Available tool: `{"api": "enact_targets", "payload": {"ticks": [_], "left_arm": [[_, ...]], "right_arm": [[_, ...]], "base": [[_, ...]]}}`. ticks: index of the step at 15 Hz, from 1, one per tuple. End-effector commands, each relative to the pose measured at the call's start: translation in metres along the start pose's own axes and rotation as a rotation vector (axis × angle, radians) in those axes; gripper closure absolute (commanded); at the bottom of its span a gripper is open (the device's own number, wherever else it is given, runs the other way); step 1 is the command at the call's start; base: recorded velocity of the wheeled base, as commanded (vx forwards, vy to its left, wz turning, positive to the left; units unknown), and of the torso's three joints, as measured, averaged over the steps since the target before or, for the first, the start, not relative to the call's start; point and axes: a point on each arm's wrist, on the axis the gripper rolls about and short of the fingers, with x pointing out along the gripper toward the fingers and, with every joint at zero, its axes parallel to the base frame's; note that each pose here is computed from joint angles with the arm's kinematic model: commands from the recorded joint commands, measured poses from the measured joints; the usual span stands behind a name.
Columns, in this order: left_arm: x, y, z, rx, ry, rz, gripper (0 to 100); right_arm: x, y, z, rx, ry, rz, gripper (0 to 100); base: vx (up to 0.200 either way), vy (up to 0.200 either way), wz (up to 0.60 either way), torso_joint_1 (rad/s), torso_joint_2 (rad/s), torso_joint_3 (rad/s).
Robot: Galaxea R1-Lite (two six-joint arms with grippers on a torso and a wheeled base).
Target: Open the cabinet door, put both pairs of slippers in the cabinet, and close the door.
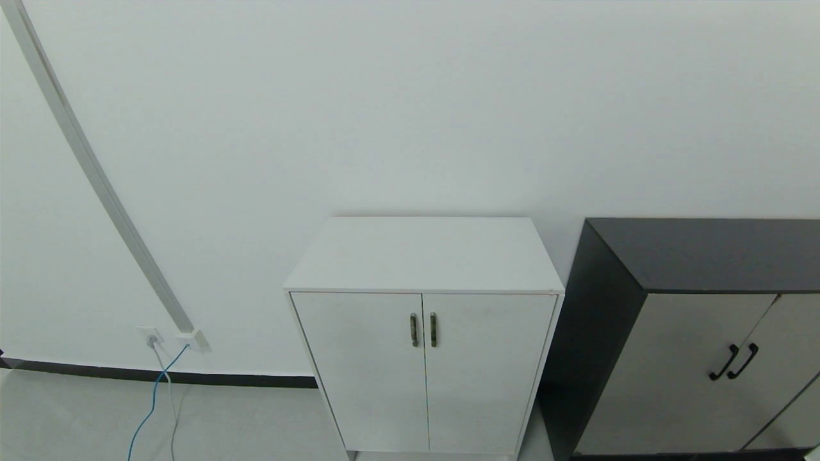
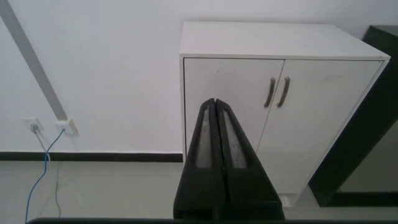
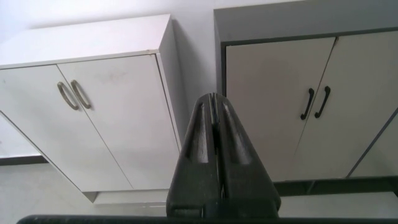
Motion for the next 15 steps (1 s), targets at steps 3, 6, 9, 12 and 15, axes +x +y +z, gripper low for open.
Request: {"api": "enact_targets", "payload": {"ticks": [3, 6, 9, 12, 15], "left_arm": [[0.0000, 0.0000, 0.0000, 0.000, 0.000, 0.001, 100], [0.0000, 0.0000, 0.0000, 0.000, 0.000, 0.001, 100], [0.0000, 0.0000, 0.0000, 0.000, 0.000, 0.000, 100], [0.0000, 0.0000, 0.0000, 0.000, 0.000, 0.001, 100], [0.0000, 0.0000, 0.0000, 0.000, 0.000, 0.001, 100]], "right_arm": [[0.0001, 0.0000, 0.0001, 0.000, 0.001, 0.000, 100], [0.0001, 0.0000, 0.0001, 0.000, 0.001, 0.000, 100], [0.0001, 0.0000, 0.0001, -0.002, 0.001, 0.000, 100], [0.0001, 0.0000, 0.0001, -0.002, 0.001, 0.000, 100], [0.0001, 0.0000, 0.0001, -0.002, 0.001, 0.000, 100]], "base": [[0.000, 0.000, 0.00, 0.000, 0.00, 0.000], [0.000, 0.000, 0.00, 0.000, 0.00, 0.000], [0.000, 0.000, 0.00, 0.000, 0.00, 0.000], [0.000, 0.000, 0.00, 0.000, 0.00, 0.000], [0.000, 0.000, 0.00, 0.000, 0.00, 0.000]]}}
